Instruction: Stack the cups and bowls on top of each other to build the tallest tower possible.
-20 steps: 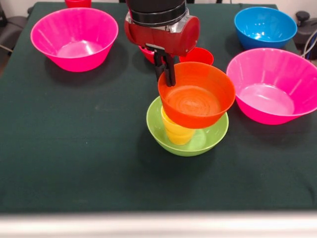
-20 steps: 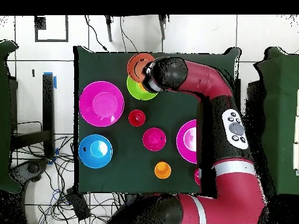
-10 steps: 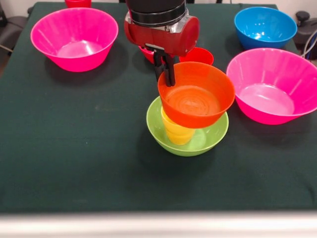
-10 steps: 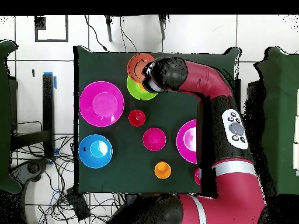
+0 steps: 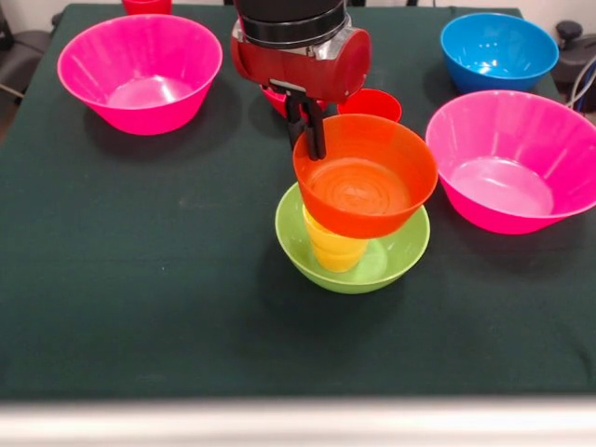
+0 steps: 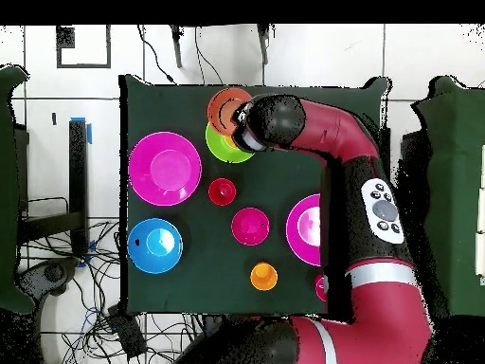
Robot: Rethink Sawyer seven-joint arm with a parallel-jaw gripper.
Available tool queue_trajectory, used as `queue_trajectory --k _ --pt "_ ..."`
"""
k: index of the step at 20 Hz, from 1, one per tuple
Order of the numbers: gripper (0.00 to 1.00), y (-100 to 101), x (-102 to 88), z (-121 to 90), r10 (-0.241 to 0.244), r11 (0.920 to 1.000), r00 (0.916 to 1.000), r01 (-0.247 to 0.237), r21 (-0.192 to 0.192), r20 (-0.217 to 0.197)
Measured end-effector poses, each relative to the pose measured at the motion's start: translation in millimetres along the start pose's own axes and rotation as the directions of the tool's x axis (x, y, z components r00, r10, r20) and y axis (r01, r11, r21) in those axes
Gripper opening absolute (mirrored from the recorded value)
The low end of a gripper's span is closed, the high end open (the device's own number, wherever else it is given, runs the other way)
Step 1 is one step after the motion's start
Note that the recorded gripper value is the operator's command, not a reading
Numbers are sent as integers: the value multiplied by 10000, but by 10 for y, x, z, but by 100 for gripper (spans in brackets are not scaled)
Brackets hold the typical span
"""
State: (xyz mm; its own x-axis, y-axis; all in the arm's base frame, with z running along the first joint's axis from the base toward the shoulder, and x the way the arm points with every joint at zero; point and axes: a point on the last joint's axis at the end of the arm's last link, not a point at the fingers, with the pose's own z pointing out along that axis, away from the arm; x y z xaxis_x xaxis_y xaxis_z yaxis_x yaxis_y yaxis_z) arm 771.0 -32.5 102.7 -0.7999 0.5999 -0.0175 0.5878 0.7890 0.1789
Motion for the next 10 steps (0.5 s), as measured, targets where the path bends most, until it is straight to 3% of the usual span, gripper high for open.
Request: queue_trajectory --k 10 --pt "0 -19 31 14 -47 10000 10000 47 61 -42"
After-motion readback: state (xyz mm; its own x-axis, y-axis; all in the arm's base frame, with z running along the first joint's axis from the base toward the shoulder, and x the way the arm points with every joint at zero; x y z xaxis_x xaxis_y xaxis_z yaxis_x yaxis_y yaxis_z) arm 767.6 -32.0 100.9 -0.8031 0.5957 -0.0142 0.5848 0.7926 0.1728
